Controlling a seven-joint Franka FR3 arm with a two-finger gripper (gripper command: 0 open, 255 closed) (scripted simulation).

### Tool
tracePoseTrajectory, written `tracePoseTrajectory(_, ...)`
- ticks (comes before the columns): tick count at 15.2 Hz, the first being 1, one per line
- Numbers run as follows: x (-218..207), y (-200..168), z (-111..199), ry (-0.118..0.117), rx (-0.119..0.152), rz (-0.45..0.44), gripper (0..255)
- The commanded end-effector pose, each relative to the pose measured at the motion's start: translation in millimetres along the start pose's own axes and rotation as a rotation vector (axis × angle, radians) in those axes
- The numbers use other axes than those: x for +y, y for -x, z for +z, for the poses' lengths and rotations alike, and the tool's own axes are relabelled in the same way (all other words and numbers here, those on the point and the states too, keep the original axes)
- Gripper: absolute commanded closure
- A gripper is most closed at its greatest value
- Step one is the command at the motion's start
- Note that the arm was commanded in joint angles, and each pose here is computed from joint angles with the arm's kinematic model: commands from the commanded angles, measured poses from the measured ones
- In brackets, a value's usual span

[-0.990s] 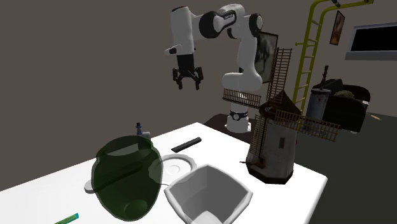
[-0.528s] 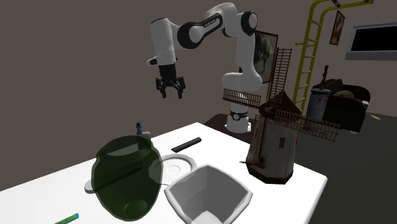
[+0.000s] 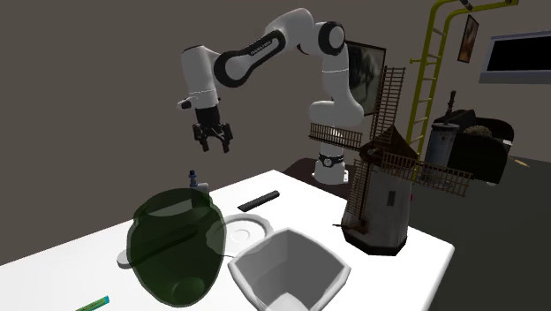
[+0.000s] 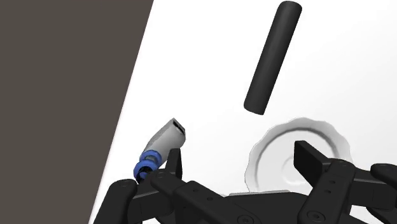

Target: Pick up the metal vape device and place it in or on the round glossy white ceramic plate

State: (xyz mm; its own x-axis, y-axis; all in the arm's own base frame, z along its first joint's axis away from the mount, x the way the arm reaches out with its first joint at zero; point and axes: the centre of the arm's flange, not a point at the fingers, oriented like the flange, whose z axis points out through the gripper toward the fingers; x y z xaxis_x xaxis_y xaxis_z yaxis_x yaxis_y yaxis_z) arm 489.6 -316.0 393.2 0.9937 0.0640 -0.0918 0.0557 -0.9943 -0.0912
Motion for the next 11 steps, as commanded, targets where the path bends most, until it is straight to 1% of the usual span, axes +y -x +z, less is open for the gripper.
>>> tracePoseTrajectory(1, 23, -14, 12, -0.003, 0.000, -0.003, 0)
tracePoseTrajectory(8, 95, -53, 50, -0.015, -0.003, -0.007, 0)
tracePoseTrajectory(11, 94, -53, 66, -0.015, -0.003, -0.007, 0)
